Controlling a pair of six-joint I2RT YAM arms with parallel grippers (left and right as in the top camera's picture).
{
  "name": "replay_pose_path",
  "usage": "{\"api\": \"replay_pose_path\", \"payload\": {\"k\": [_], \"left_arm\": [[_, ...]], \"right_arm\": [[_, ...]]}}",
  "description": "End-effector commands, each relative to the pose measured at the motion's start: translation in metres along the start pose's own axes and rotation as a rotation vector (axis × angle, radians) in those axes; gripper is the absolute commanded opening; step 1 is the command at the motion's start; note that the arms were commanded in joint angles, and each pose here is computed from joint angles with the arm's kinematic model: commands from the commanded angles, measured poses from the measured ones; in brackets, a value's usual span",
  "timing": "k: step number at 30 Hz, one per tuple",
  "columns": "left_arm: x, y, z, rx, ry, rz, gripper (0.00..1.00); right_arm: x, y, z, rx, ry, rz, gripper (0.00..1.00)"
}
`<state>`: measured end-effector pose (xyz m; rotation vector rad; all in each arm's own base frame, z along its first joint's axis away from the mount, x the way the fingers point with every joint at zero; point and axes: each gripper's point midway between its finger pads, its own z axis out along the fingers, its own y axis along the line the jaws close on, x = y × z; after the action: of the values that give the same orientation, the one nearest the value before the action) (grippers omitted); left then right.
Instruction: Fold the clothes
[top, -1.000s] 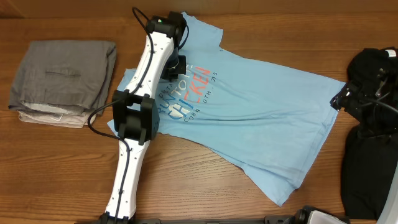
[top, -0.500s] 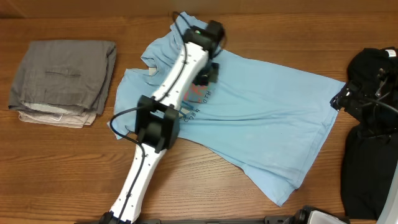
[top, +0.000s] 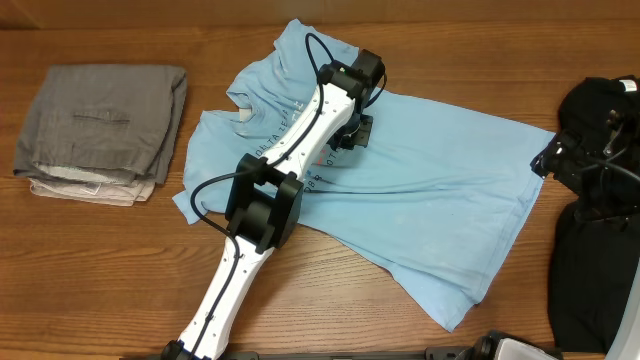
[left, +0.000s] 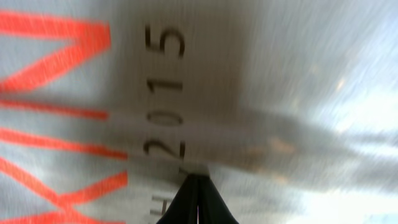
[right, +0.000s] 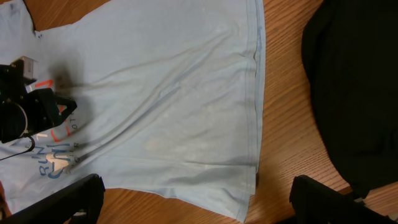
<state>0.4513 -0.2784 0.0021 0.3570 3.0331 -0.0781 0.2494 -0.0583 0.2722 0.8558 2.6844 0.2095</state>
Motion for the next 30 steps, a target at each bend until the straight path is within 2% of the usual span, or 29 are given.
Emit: {"api": "replay_pose_path", "payload": {"k": [1, 5, 13, 18, 22, 24, 28, 30], "left_arm": [[0.002, 0.004, 0.035, 0.001, 0.019, -0.043, 0.04], [-0.031, 0.016, 0.044, 0.039, -0.101, -0.122, 0.04], [-0.062, 0.037, 0.074, 0.074, -0.245, -0.201, 0.04], [-0.099, 0.049, 0.066, 0.112, -0.391, -0.229, 0.04], [-0.13, 0.06, 0.045, 0.146, -0.507, -0.249, 0.04], [-0.152, 0.06, 0.019, 0.207, -0.57, -0.237, 0.04], [-0.184, 0.05, -0.053, 0.286, -0.698, -0.133, 0.05], [-0.196, 0.047, -0.102, 0.283, -0.778, -0.085, 0.12]], "right_arm": [[0.001, 0.002, 0.0, -0.007, -0.003, -0.003, 1.0], [0.001, 0.002, 0.0, -0.007, -0.003, -0.003, 1.0], [0.001, 0.002, 0.0, -0.008, -0.004, -0.003, 1.0], [0.001, 0.002, 0.0, -0.007, -0.003, -0.003, 1.0], [0.001, 0.002, 0.0, -0.007, -0.003, -0.003, 1.0], [0.001, 0.002, 0.0, -0.007, -0.003, -0.003, 1.0], [0.001, 0.002, 0.0, -0.007, -0.003, -0.003, 1.0], [0.001, 0.002, 0.0, -0.007, -0.003, -0.003, 1.0]]}}
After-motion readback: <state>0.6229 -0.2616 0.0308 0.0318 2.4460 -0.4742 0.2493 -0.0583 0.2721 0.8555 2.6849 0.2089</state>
